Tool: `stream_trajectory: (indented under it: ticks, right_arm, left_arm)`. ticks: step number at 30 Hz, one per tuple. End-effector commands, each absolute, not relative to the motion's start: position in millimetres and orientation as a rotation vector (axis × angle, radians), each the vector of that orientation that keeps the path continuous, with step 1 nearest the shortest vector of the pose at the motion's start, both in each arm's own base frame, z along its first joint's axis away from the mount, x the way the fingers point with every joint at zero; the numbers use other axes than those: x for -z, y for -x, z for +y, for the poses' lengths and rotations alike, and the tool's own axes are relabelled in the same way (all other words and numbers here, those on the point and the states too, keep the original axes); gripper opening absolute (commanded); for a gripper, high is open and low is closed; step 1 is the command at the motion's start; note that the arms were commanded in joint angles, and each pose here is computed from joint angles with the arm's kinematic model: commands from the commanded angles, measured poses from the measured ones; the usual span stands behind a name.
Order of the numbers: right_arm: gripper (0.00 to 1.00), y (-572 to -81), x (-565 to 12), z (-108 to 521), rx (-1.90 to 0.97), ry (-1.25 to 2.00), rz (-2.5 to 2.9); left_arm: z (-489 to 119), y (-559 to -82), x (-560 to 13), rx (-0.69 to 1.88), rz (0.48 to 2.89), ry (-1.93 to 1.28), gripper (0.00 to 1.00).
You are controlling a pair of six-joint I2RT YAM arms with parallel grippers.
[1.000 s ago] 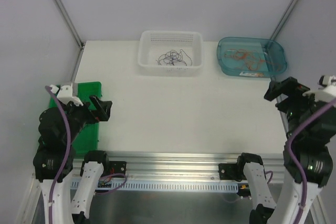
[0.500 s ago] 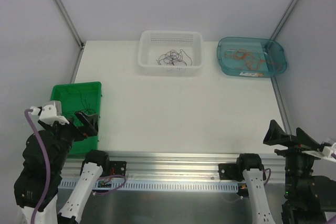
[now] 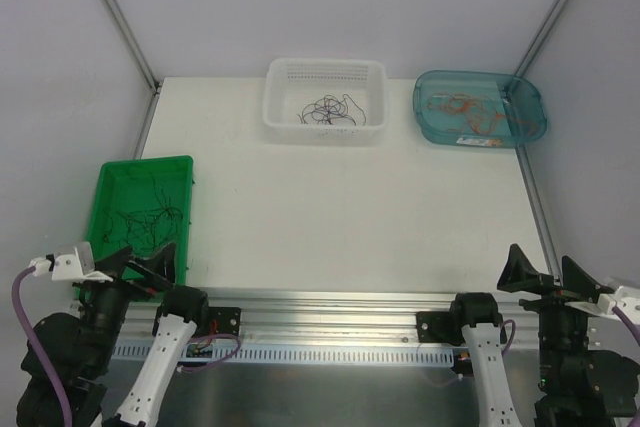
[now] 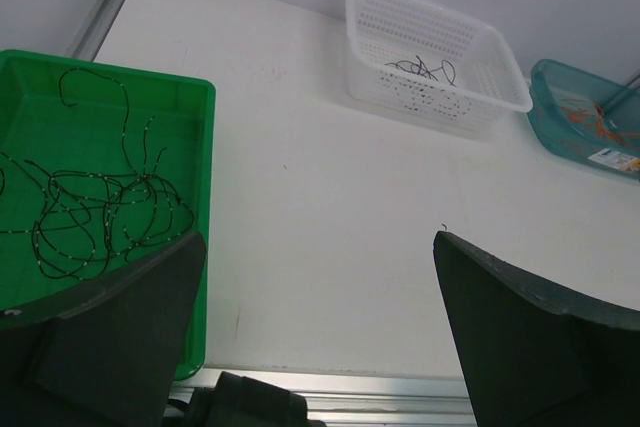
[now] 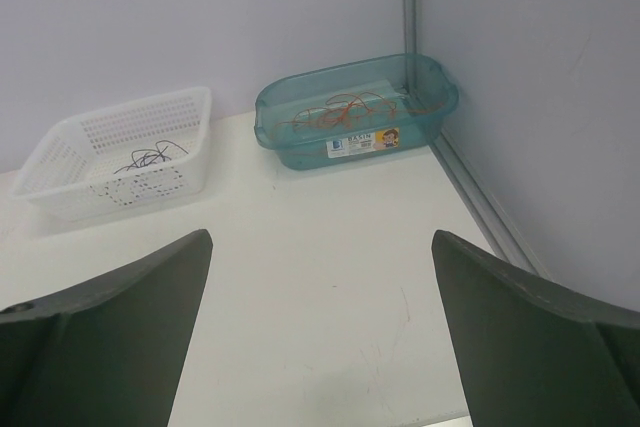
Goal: Untangle the cables
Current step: Reset both arms
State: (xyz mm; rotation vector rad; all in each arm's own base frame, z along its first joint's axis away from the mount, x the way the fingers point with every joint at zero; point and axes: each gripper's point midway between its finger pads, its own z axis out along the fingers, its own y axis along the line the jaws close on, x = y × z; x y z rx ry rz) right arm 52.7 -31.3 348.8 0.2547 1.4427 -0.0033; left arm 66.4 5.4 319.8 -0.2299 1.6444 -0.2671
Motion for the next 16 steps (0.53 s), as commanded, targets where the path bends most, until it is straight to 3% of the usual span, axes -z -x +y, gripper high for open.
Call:
stream_trajectory:
  ticks: [1,16]
  right_arm:
    - [0.97,-43,-353,-33,0.016,-0.228,1.387]
    - [0.97,-38,-358,-33,0.017,-0.220,1.367]
  left_arm:
    - [16,-55,-332,0.263,1.559,0.274,0.99]
    - [40,-25,-354,0.266,1.317,0.361,0.99]
